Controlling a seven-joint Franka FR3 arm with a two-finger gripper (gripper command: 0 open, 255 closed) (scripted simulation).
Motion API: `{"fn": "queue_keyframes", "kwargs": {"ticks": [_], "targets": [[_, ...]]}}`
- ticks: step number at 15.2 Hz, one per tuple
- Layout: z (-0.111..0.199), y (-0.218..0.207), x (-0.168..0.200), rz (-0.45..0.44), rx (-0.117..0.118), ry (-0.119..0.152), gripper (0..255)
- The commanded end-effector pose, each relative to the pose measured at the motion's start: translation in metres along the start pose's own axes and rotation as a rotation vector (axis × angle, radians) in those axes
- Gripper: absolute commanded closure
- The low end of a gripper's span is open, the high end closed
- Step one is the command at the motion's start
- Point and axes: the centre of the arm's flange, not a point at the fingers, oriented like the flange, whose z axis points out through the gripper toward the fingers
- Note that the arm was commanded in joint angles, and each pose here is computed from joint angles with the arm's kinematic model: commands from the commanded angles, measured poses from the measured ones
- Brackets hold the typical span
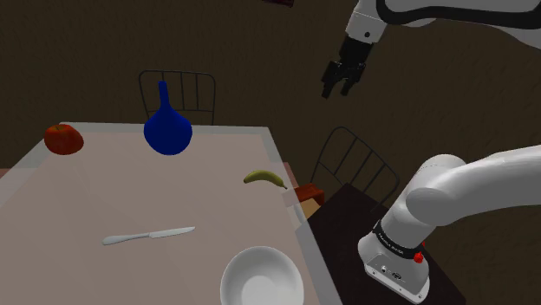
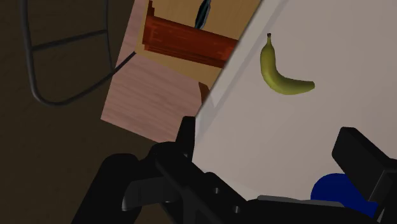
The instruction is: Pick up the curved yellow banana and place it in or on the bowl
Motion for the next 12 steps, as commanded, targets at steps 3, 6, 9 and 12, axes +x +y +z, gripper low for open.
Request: {"fn": "queue_keyframes", "kwargs": {"ticks": [3, 6, 9, 12], "targets": [[0.025, -0.007, 0.007, -0.019, -0.003, -0.010, 0], [0.062, -0.018, 0.018, -0.048, -0.008, -0.025, 0], [0.100, -0.029, 0.027, -0.077, -0.013, -0.040, 0], [0.138, -0.040, 0.036, -0.106, -0.017, -0.055, 0]]}}
